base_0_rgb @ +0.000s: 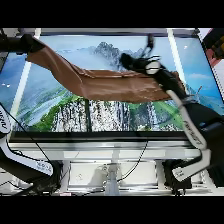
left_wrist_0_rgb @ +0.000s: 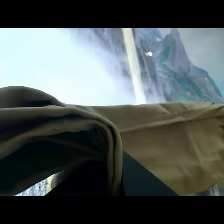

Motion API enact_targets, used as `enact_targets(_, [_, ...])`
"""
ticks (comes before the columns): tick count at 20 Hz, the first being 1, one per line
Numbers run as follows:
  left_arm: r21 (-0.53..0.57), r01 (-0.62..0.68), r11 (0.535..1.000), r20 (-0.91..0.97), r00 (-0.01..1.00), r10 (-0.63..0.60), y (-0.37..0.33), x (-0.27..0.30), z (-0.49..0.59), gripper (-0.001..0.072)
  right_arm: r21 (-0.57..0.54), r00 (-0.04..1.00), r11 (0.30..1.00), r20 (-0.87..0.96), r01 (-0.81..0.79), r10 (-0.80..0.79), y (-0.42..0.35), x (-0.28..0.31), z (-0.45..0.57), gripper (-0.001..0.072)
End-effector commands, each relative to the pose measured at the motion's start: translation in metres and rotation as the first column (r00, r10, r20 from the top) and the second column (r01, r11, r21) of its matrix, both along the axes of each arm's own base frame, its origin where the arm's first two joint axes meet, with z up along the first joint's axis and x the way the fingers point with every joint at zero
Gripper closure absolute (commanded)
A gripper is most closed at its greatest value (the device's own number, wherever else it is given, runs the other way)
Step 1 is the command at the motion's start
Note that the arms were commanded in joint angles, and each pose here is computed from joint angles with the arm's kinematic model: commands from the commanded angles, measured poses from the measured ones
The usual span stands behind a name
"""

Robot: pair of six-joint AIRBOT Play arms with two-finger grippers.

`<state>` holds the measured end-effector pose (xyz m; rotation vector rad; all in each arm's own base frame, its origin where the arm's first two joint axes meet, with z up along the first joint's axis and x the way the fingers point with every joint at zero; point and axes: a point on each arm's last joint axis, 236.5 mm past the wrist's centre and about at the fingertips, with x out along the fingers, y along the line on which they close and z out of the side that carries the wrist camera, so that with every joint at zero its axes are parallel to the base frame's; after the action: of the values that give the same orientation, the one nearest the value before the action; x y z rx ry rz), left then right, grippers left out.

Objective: Fold the clothes and pants, and hang the long-sleeved shirts on hangers.

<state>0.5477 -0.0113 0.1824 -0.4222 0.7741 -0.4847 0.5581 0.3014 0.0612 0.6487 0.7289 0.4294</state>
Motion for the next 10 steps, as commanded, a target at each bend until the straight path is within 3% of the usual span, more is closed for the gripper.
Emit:
enact_targets(1, [-0.034,0.048,0.998,0.034,0.998,-0.047,-0.03,-0.006,0.021,0.069,0.048,0.989,0.993,-0.095,-0.108,0.112,0.093,-0.013,-0.047,0.0675])
enact_targets(5, [-0.194,0.12,0.974,0.09,0.99,-0.104,-0.062,-0.011,0.054,0.069,0.123,0.975,0.984,-0.162,-0.13,0.149,0.154,-0.024,-0.076,0.0675])
enact_targets(10, [-0.204,0.153,0.967,0.09,0.986,-0.137,-0.08,-0.014,0.054,0.069,0.212,0.958,0.972,-0.241,-0.103,0.154,0.202,-0.044,-0.1,0.0675])
